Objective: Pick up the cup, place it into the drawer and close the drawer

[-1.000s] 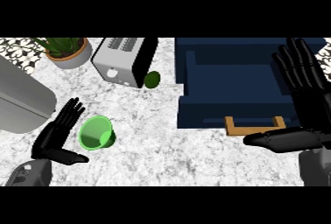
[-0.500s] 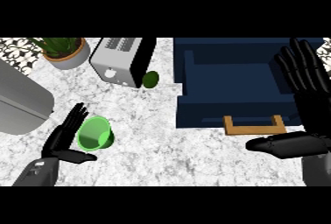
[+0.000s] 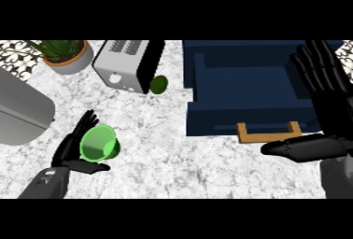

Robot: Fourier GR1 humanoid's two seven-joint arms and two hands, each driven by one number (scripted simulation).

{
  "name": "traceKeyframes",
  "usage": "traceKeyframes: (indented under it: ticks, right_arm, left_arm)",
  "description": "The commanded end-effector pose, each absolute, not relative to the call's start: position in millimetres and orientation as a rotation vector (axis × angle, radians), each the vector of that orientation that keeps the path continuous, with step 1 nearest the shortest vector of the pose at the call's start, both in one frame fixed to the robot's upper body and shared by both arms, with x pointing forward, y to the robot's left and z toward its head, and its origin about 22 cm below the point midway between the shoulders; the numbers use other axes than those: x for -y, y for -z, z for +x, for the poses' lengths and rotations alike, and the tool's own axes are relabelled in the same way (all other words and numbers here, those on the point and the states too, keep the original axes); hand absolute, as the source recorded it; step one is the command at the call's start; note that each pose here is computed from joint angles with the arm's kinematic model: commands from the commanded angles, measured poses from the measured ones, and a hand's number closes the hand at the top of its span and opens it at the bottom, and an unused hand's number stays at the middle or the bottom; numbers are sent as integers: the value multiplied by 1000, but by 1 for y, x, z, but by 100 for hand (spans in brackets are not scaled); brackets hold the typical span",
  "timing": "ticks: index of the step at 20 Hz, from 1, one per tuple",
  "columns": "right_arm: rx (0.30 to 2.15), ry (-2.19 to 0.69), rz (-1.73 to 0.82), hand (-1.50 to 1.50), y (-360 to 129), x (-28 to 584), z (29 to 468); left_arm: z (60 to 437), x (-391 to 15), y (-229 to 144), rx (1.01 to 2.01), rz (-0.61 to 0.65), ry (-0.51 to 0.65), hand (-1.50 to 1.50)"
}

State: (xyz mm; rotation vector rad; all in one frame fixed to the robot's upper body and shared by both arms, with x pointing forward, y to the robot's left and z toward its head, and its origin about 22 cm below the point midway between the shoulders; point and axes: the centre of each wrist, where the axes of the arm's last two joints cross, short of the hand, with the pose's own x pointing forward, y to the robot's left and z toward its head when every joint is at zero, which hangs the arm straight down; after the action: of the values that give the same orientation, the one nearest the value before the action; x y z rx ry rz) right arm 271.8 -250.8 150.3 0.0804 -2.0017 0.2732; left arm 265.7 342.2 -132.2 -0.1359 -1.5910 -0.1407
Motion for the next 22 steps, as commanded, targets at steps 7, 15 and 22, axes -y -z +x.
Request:
traceKeyframes:
  ticks: [7, 15, 22]
  right_arm:
    - [2008, -269, 88, -150, -146, 254, 271]
    - [1993, -285, 74, -150, -151, 253, 275]
    - [1995, -286, 59, -150, -149, 260, 276]
  left_arm:
    - [262, -316, 146, 1678, -289, 133, -150]
    - [265, -305, 147, 1670, -487, 95, 150]
    - [281, -301, 134, 1920, -174, 149, 150]
